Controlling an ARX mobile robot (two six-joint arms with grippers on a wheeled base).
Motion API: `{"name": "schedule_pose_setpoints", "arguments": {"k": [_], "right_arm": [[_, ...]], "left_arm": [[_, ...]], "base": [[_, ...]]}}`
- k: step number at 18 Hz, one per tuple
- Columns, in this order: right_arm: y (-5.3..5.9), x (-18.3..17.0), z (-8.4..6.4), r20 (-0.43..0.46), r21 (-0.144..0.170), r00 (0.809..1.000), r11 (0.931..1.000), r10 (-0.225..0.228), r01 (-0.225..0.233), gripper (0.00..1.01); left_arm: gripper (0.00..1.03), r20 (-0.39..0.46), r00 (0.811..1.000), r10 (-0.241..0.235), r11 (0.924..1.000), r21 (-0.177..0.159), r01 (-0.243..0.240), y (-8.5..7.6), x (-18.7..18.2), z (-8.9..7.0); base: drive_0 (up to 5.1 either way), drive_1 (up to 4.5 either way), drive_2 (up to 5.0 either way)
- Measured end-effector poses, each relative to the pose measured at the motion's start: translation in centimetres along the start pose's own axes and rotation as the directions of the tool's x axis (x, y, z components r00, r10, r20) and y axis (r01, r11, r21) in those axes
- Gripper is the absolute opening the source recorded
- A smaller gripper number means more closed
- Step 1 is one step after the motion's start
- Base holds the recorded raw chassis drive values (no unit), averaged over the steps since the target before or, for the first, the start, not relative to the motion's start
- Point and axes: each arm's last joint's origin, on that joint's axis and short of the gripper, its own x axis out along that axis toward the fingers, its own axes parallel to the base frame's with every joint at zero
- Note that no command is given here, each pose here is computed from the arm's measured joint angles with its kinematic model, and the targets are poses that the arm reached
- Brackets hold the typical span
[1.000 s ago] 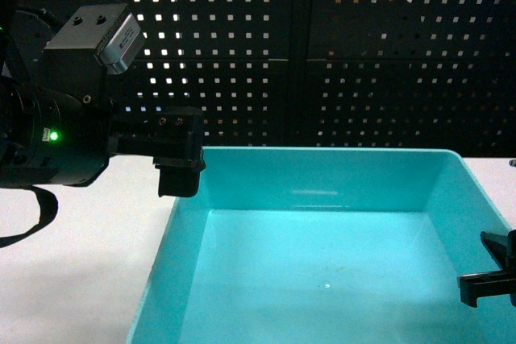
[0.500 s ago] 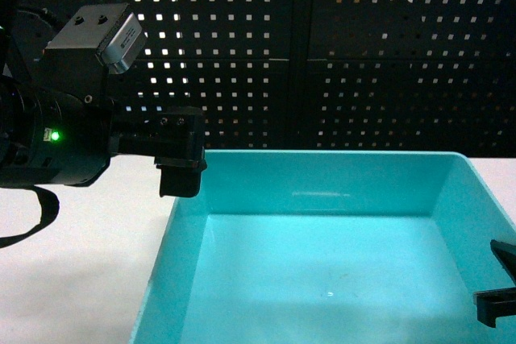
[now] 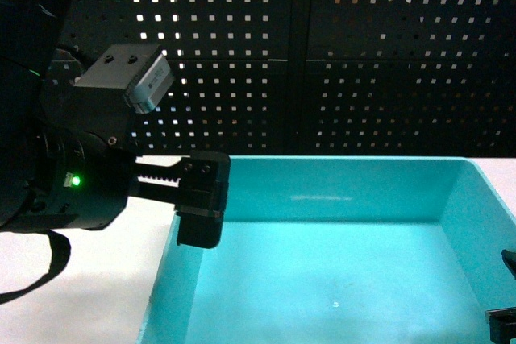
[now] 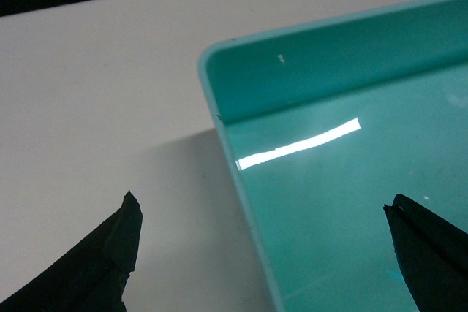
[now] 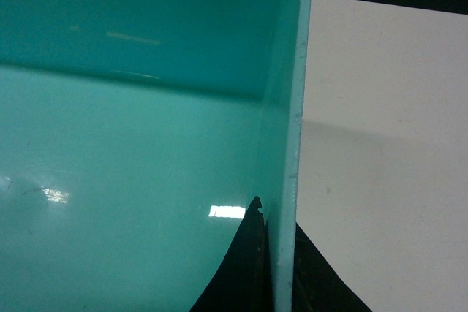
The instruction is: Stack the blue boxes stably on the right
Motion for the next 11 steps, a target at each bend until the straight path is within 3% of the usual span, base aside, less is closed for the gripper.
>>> {"name": "schedule_pose_setpoints", "arguments": {"k": [6, 11], "right_arm": [[0.2, 0.1, -0.4, 0.011, -0.013, 1.0, 0.9999, 0.003, -0.003, 0.02], [0.2, 0.2, -0.5, 0.017, -0.021, 1.0, 0.9997, 0.009, -0.009, 0.02]], "left_arm": [[0.98, -0.034, 0.999, 0.041, 0.9981, -0.044, -0.043, 0.0, 1.2, -1.2], [0.98, -0.06, 0.997, 0.042, 0.9978, -0.048, -0.045, 0.0, 1.6, -1.7]], "base": [[0.0, 0.0, 0.0], [0.0, 0.0, 0.0]]}}
